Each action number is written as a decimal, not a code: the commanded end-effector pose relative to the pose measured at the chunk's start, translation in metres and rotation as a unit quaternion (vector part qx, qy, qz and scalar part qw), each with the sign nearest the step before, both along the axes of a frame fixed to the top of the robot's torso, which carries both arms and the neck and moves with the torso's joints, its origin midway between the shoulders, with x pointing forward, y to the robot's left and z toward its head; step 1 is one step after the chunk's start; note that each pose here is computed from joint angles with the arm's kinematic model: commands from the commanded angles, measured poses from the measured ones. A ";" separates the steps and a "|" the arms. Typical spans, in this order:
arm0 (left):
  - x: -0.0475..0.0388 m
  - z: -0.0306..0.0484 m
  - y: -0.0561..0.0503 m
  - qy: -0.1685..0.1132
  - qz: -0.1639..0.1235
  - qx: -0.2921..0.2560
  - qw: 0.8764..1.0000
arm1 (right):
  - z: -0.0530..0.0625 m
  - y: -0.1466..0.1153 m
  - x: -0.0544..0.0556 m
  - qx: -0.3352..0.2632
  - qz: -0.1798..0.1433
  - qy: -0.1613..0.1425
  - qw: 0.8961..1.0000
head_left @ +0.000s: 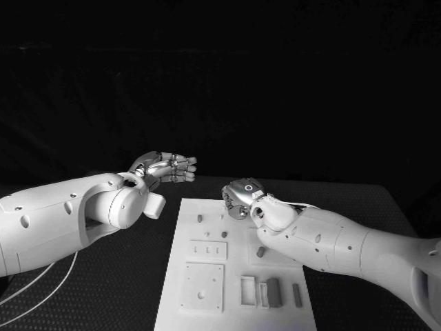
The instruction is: Assemble the parts on the task board
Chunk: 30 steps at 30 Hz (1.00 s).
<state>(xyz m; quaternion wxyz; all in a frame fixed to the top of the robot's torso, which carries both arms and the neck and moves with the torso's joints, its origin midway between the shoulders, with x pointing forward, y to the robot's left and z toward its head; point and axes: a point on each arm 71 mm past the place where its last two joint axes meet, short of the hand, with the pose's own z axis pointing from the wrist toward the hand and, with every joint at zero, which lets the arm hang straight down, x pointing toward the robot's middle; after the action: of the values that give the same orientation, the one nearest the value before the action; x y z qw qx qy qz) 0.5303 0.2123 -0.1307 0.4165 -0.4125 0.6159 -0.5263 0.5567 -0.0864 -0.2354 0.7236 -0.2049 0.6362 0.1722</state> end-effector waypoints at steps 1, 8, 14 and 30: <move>-0.0001 0.0050 -0.002 -0.012 -0.002 -0.004 1.000 | 0.001 0.002 0.000 -0.003 0.002 -0.012 1.000; -0.0014 0.0116 -0.003 -0.019 -0.005 -0.005 1.000 | 0.000 0.003 0.001 -0.005 0.002 -0.012 1.000; -0.0032 0.0175 -0.003 -0.025 -0.006 -0.006 1.000 | 0.000 0.003 0.002 -0.008 0.001 -0.013 1.000; -0.0051 0.0235 -0.003 -0.029 -0.008 -0.008 1.000 | 0.000 0.003 0.003 -0.010 0.000 -0.015 1.000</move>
<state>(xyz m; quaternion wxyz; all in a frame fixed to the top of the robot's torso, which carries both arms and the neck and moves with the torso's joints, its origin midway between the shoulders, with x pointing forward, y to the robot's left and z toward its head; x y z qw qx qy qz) 0.5254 0.2105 -0.1100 0.4232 -0.3990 0.6077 -0.5407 0.5609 -0.0860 -0.2351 0.7295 -0.2073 0.6315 0.1616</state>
